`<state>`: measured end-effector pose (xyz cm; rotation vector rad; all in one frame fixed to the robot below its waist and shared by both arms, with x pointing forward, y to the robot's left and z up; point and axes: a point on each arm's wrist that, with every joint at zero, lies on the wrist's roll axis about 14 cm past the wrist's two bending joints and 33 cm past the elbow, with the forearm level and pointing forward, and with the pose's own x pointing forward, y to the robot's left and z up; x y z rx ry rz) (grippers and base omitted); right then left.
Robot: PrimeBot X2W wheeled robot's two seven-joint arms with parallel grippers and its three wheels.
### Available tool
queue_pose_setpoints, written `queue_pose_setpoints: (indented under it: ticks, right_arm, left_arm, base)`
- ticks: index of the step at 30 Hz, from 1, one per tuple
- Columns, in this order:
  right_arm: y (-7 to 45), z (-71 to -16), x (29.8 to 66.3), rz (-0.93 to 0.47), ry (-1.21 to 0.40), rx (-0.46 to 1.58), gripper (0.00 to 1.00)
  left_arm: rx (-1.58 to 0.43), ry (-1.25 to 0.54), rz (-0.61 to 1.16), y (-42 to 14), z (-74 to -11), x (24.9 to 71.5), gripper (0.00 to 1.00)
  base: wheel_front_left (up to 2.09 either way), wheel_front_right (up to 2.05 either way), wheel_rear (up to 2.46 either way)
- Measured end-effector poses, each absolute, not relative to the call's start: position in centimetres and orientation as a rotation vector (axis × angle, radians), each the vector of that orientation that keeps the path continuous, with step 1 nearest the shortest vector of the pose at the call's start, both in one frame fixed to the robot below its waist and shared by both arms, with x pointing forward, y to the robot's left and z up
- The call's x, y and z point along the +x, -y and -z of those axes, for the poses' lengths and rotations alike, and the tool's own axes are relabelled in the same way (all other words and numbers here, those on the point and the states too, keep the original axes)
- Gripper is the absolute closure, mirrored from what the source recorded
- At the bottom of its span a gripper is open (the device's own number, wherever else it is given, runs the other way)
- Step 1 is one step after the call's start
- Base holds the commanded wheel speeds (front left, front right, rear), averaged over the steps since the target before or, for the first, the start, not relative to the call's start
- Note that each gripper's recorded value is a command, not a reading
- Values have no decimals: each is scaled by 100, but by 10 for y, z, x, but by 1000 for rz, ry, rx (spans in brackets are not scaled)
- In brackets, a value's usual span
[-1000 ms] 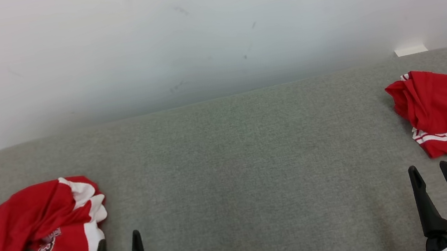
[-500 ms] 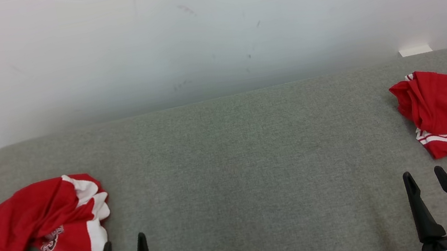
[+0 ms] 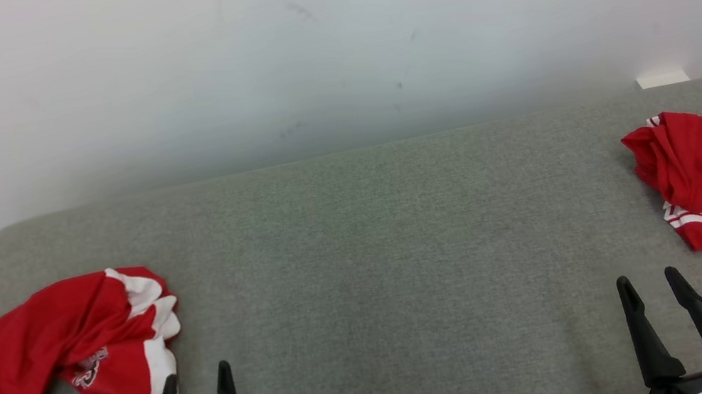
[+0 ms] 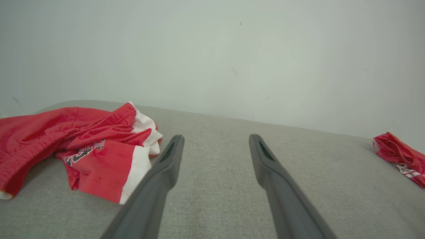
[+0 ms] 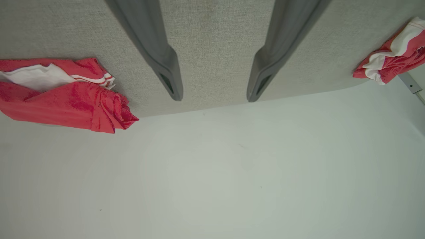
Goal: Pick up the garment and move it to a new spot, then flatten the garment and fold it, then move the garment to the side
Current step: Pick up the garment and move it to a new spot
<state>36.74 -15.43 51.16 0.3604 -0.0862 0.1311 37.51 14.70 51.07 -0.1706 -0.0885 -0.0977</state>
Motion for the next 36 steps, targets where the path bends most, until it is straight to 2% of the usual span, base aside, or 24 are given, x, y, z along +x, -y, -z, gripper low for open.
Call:
queue_pose_setpoints:
  ticks: [12,29,36]
  right_arm:
    - [89,-511,383,-324,47,363,0]
    - [-35,-518,382,-673,2,384,0]
    - [-40,-517,380,-684,-5,392,0]
  left_arm:
    - [-157,131,-71,-201,-521,355,0]
    - [-132,135,-424,-300,-513,274,0]
    - [-122,136,-453,-311,-513,270,0]
  base:
    - [0,0,0]
    - [0,0,0]
    - [0,0,0]
